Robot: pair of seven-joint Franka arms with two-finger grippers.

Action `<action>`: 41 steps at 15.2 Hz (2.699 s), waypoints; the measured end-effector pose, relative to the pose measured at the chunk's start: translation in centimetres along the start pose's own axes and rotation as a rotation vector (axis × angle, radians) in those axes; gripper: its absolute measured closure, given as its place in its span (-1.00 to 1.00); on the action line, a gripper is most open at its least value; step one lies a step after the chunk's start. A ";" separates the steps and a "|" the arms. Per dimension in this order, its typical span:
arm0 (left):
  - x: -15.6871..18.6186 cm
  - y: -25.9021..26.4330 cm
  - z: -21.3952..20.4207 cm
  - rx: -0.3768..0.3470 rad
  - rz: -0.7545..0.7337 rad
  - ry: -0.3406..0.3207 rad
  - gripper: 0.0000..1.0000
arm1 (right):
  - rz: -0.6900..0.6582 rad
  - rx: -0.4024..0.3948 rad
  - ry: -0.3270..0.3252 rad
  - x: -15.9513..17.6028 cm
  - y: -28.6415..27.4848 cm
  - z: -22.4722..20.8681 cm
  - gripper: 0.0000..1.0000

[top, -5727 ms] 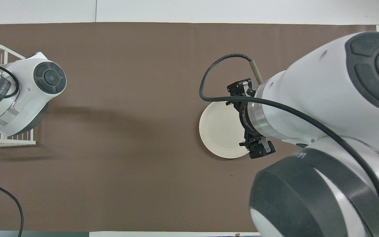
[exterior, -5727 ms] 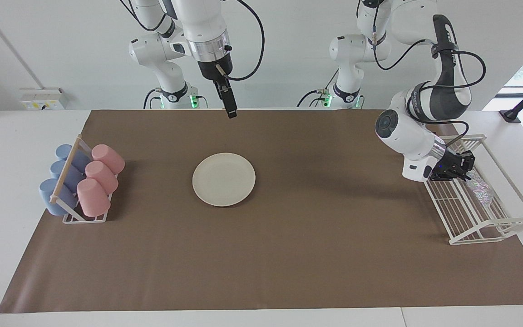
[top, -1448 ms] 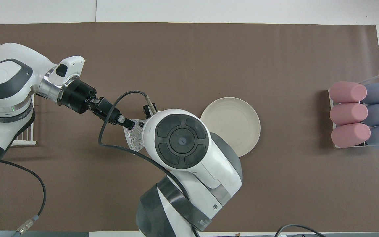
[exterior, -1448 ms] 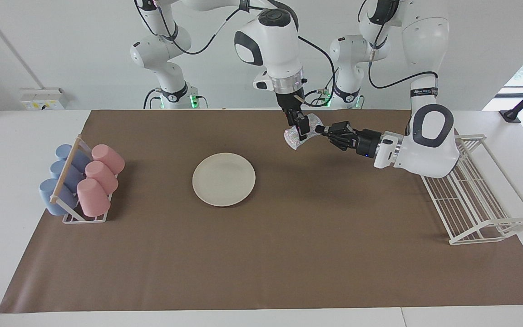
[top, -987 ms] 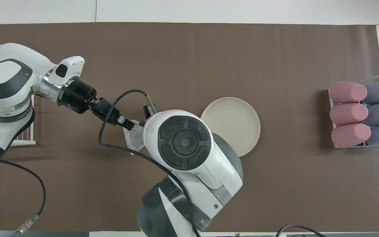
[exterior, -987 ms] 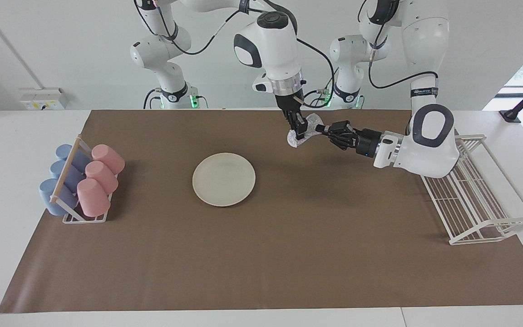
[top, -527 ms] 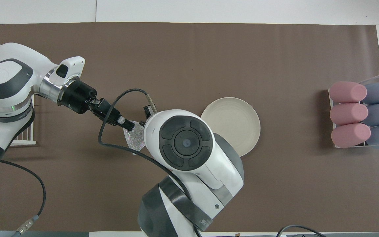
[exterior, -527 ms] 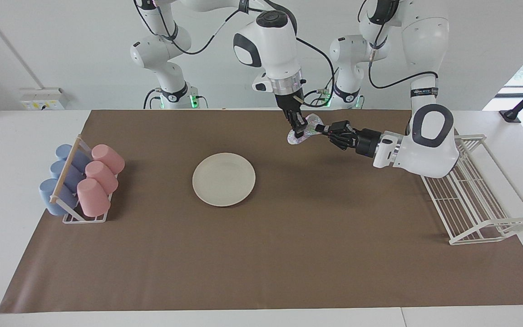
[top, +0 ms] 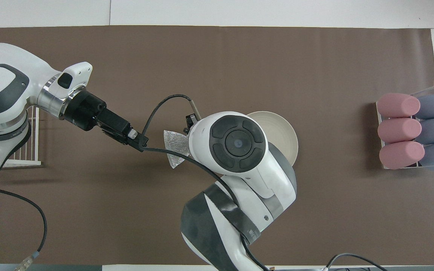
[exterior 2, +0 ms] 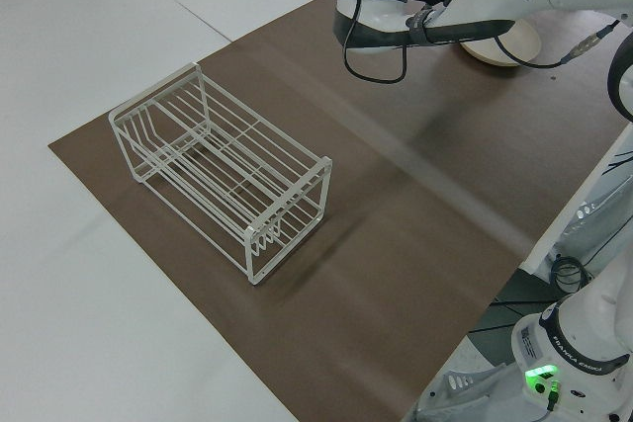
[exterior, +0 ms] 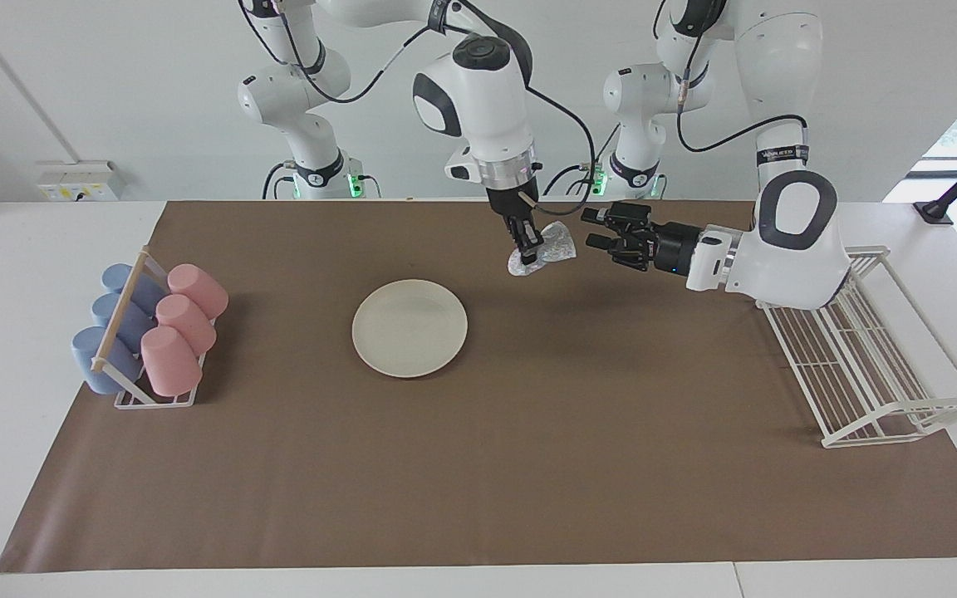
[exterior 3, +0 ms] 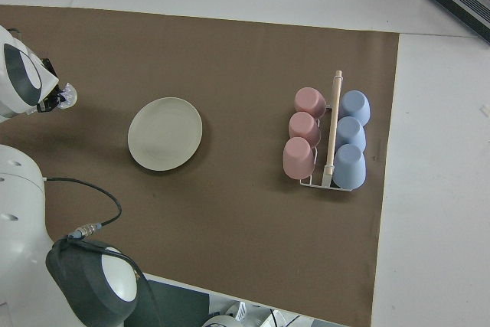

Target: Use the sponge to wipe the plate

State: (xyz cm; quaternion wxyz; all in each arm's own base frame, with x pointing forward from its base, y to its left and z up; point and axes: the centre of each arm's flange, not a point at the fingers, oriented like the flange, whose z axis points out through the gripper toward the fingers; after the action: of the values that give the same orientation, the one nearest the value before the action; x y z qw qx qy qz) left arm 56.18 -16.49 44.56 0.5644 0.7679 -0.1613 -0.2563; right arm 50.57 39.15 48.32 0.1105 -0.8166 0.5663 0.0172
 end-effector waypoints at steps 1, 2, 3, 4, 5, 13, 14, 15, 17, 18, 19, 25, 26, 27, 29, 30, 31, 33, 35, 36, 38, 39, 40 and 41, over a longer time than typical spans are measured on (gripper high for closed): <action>0.0 -0.2 -0.1 0.013 -0.005 0.000 -0.99 | -0.026 -0.020 0.012 1.9 0.3 0.8 0.84; -0.1 -0.4 -0.1 0.032 -0.011 -0.001 -1.00 | -0.054 -0.042 0.022 3.9 0.7 1.6 0.84; -0.1 -0.7 -0.3 0.050 -0.017 0.002 -1.00 | -0.080 -0.064 0.030 5.9 1.2 2.6 0.84; 0.0 -0.9 -0.4 0.065 -0.020 0.008 -1.00 | -0.096 -0.072 0.036 7.7 1.7 3.6 0.84; 0.0 -1.0 -0.6 0.084 -0.024 0.017 -1.00 | -0.105 -0.067 0.040 9.2 2.3 4.7 0.84; -0.3 -1.0 -3.1 0.307 -0.044 0.120 -1.00 | -0.130 -0.106 0.056 11.9 7.8 13.0 0.84; -0.4 -0.9 -3.4 0.335 -0.049 0.132 -1.00 | -0.143 -0.116 0.056 12.1 8.0 13.5 0.84; -0.6 -0.8 -3.8 0.363 -0.058 0.144 -1.00 | -0.162 -0.127 0.056 12.5 8.2 13.9 0.84; -0.8 -0.8 -4.6 0.442 -0.085 0.169 -1.00 | -0.191 -0.146 0.055 13.8 8.5 14.7 0.84; -0.9 -0.9 -5.0 0.485 -0.098 0.180 -1.00 | -0.209 -0.148 0.054 14.6 8.4 14.7 0.84; -1.0 -0.9 -5.4 0.523 -0.107 0.186 -1.00 | -0.231 -0.147 0.052 15.3 8.3 14.6 0.84; -2.0 -0.3 -8.1 0.755 -0.123 0.192 -1.00 | -0.383 -0.136 0.050 23.3 7.9 13.6 0.84; -2.1 -0.4 -8.5 0.799 -0.126 0.196 -1.00 | -0.388 -0.136 0.050 23.7 7.9 13.6 0.84; -2.1 -0.5 -9.0 0.834 -0.126 0.205 -1.00 | -0.391 -0.136 0.050 23.7 7.9 13.6 0.84; -2.1 -0.7 -9.8 0.873 -0.147 0.243 -1.00 | -0.391 -0.136 0.049 23.4 7.9 13.7 0.84; -2.2 -0.8 -10.3 0.876 -0.181 0.273 -1.00 | -0.377 -0.137 0.049 23.1 7.9 13.7 0.84; -2.4 -0.9 -11.0 0.874 -0.227 0.310 -1.00 | -0.354 -0.136 0.050 22.2 7.9 13.9 0.84; -2.6 -1.3 -12.0 0.864 -0.315 0.390 -1.00 | -0.291 -0.108 0.057 18.6 7.7 14.4 0.84; -2.4 -1.6 -12.4 0.860 -0.359 0.445 -1.00 | -0.227 -0.071 0.057 14.3 7.7 15.2 0.84; -2.3 -1.8 -12.4 0.859 -0.368 0.458 -1.00 | -0.213 -0.062 0.055 12.6 7.8 15.5 0.84; -2.3 -1.9 -12.4 0.859 -0.375 0.467 -1.00 | -0.218 -0.059 0.053 12.1 7.9 15.6 0.84; -2.3 -2.0 -12.4 0.858 -0.377 0.468 -1.00 | -0.236 -0.059 0.053 12.5 7.8 15.6 0.84; -2.3 -2.0 -12.4 0.858 -0.378 0.469 -1.00 | -0.266 -0.058 0.053 13.3 7.7 15.5 0.84; -2.3 -2.0 -12.4 0.858 -0.378 0.469 -1.00 | -0.304 -0.057 0.054 14.4 7.5 15.3 0.84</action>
State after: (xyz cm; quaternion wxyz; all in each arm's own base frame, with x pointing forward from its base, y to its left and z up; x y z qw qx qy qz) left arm 61.36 -4.95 45.97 0.1639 0.9825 0.0205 -0.0859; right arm 50.27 26.43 29.98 0.0735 -0.8958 0.4384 -0.0057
